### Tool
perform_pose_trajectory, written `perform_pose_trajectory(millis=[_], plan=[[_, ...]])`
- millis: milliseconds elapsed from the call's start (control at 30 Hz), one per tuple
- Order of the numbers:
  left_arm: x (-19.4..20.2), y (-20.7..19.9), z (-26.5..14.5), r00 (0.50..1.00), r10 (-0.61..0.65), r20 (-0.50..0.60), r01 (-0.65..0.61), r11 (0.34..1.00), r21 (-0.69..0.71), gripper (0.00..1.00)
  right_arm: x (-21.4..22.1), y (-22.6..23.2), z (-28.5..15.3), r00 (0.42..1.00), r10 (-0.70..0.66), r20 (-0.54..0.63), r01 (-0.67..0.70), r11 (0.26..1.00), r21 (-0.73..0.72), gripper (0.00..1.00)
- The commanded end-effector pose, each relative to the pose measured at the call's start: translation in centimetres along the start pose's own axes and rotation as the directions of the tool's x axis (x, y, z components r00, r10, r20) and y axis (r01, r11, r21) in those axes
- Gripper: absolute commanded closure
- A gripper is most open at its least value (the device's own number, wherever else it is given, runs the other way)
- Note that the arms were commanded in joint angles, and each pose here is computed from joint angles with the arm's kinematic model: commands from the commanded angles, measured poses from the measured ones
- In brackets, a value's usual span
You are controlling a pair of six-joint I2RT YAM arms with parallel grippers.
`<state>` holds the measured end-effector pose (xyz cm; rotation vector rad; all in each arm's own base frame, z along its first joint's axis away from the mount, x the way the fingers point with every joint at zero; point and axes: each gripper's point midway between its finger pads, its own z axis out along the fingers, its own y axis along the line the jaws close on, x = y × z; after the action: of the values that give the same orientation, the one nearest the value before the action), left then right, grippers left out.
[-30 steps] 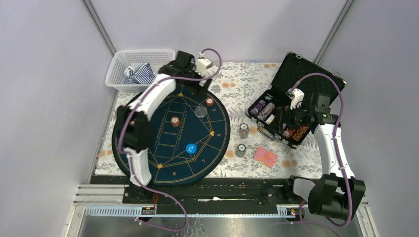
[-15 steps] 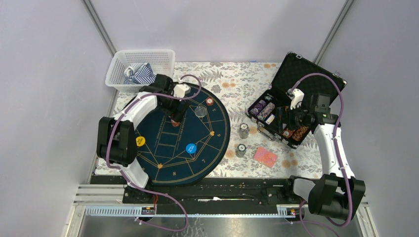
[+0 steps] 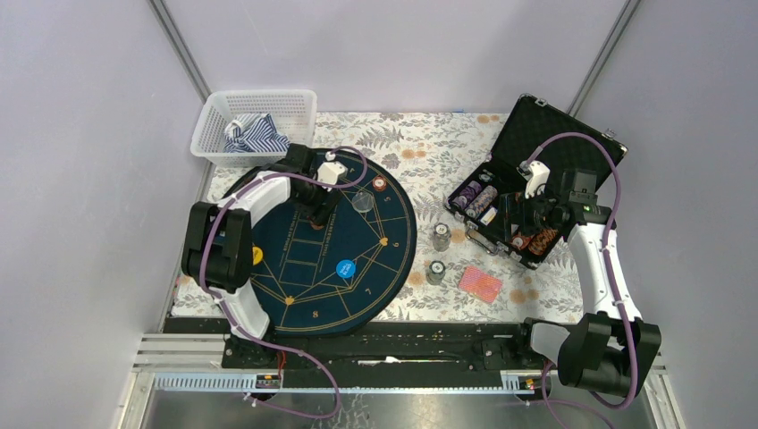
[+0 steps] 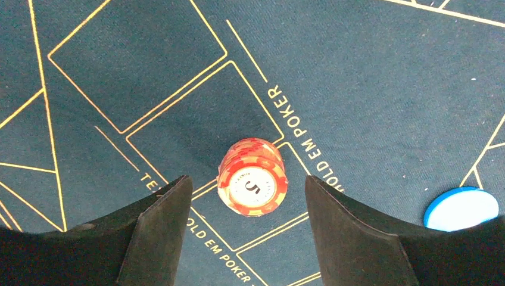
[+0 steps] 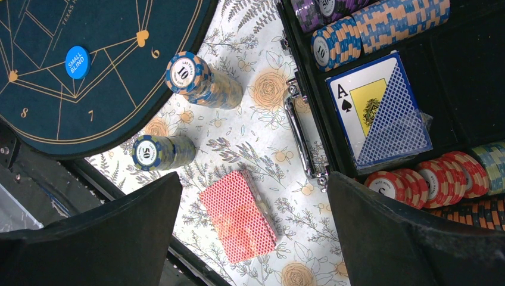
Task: Distribute texas hold em gaming equipment
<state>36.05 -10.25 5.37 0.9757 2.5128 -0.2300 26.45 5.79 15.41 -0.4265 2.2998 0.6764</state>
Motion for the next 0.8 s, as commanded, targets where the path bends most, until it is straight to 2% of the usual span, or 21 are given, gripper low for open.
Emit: perform_pose_trajectory(millis=[0,233,333,467,567,700,767], plan=[[-0.7,0.5,0.6,1.000,0.012,0.025,-0.011,1.000,-0.011,0.28,-0.4,0.1,0.0,1.000,-0.014,0.010,0.014,1.000,-0.014,0.00],[-0.3,0.6,1.1,1.000,0.006,0.010,-0.006,1.000,-0.016,0.45,-0.3,0.0,0.0,1.000,-0.011,0.007,0.011,1.000,-0.013,0.00],[-0.1,0.7,1.0,1.000,0.009,0.002,-0.009,1.000,-0.019,0.46,-0.3,0.0,0.0,1.000,-0.012,0.007,0.013,1.000,-0.012,0.00],[0.2,0.5,1.0,1.000,0.011,-0.008,-0.012,1.000,-0.011,0.39,-0.3,0.0,0.0,1.000,-0.013,0.006,0.013,1.000,-0.011,0.00],[0.5,0.3,1.1,1.000,0.014,-0.014,-0.014,1.000,-0.005,0.39,-0.4,0.0,0.0,1.000,-0.014,0.008,0.014,1.000,-0.011,0.00],[0.7,0.2,1.1,1.000,0.013,-0.017,-0.013,1.000,0.000,0.43,-0.4,0.0,0.0,1.000,-0.015,0.009,0.015,1.000,-0.010,0.00],[0.6,0.2,1.1,1.000,0.017,-0.019,-0.017,1.000,-0.002,0.49,-0.4,0.0,0.0,1.000,-0.016,0.009,0.016,1.000,-0.009,0.00]])
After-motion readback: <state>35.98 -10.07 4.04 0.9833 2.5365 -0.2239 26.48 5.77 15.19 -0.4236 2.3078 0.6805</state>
